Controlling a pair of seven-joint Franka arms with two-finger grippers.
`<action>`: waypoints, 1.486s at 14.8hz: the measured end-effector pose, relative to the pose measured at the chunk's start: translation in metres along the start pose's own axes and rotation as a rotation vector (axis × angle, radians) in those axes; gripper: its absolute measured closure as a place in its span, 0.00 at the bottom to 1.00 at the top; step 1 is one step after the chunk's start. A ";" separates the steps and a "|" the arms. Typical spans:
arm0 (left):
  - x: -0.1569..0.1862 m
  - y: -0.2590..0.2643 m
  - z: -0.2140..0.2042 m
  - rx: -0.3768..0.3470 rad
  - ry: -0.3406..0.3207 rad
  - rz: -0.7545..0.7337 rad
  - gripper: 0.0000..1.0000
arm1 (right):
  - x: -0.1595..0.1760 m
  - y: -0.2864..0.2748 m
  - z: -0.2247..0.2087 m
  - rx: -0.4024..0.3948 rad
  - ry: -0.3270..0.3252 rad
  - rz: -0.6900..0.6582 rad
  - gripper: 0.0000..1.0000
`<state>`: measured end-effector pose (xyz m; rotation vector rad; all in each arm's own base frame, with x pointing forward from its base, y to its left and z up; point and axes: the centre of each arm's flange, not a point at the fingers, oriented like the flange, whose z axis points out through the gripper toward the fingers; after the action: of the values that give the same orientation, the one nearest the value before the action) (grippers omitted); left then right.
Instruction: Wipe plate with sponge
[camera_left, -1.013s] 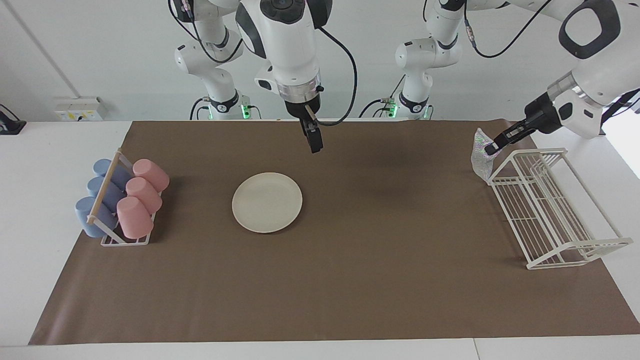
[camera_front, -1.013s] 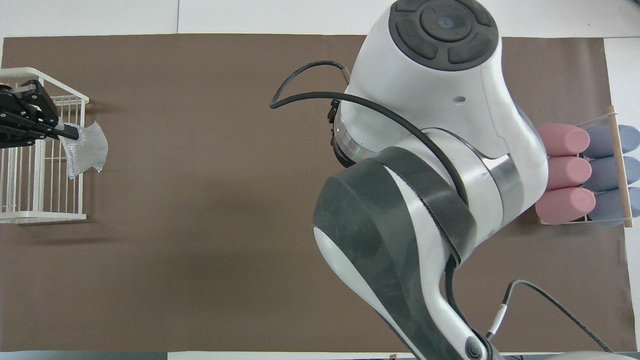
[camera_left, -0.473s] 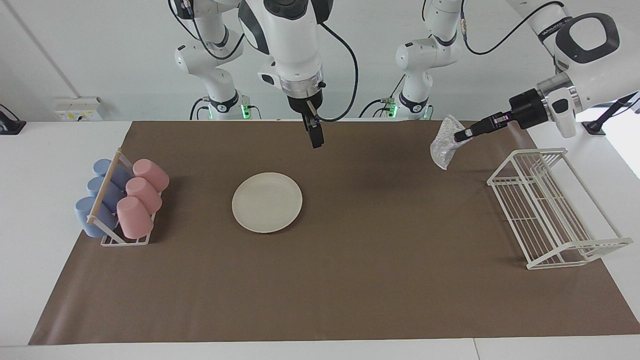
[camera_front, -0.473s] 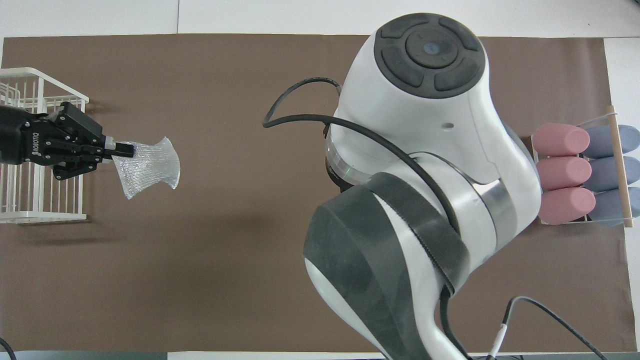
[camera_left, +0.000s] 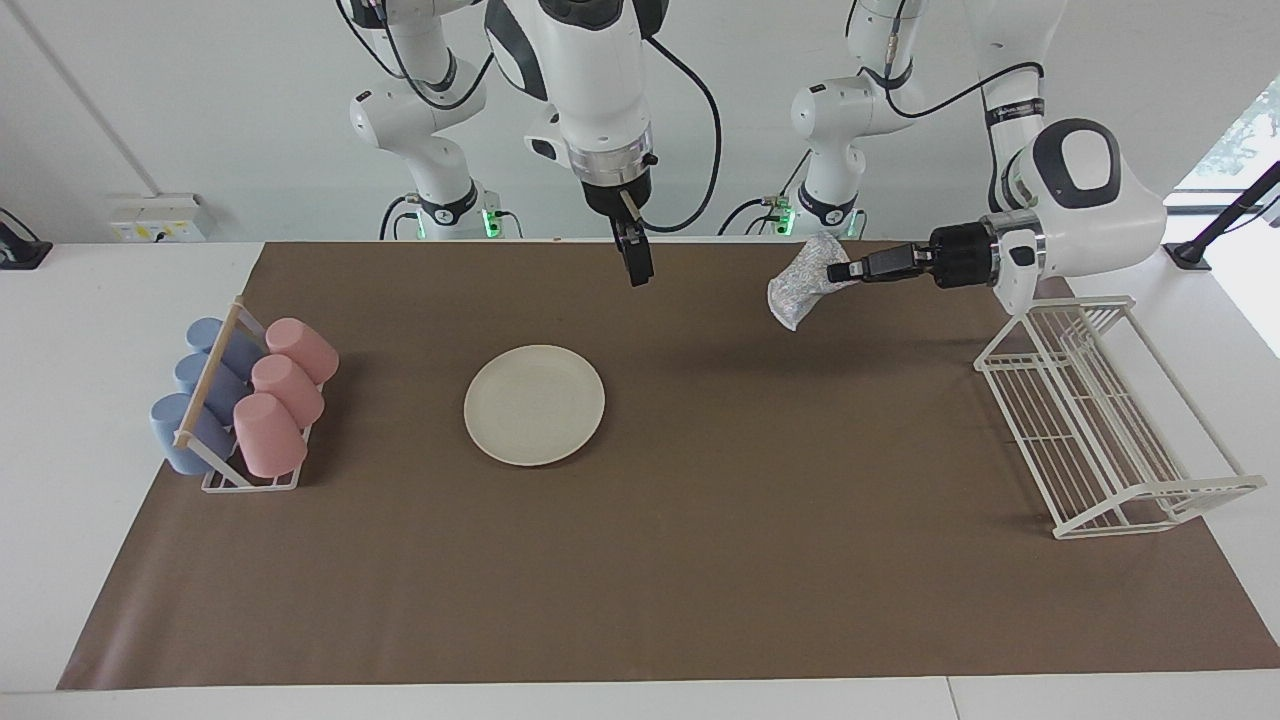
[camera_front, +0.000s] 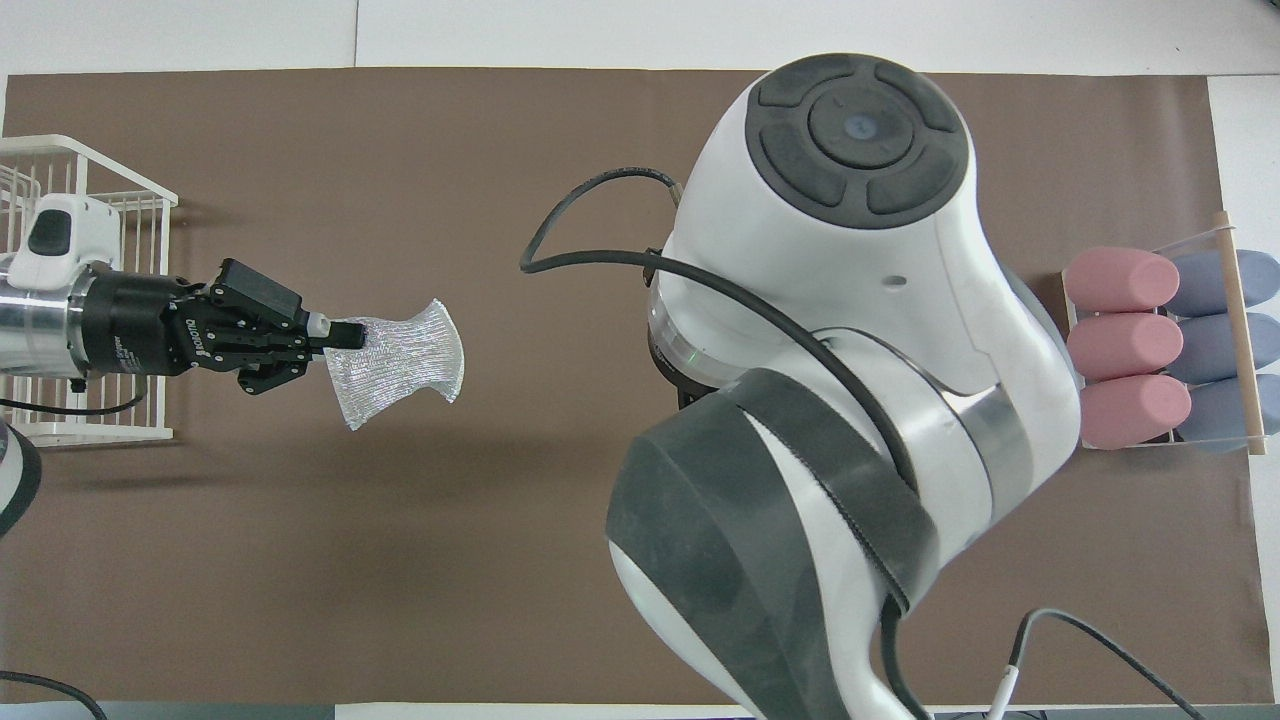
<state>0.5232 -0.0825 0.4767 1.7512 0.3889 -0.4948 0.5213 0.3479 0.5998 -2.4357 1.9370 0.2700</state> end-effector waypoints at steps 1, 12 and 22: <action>0.002 -0.007 0.012 -0.040 -0.013 0.007 0.95 | 0.000 0.001 -0.001 0.002 -0.001 0.000 0.00; -0.017 -0.017 0.090 -0.242 -0.046 -0.033 0.95 | -0.028 0.016 0.019 0.076 -0.035 -0.025 0.00; -0.017 -0.020 0.098 -0.231 -0.040 -0.036 0.95 | -0.050 0.010 0.022 0.190 -0.159 0.068 0.00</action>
<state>0.4865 -0.1737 0.4501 1.5119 0.4325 -0.4895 0.4984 0.3962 0.5862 -2.1644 1.8868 0.2597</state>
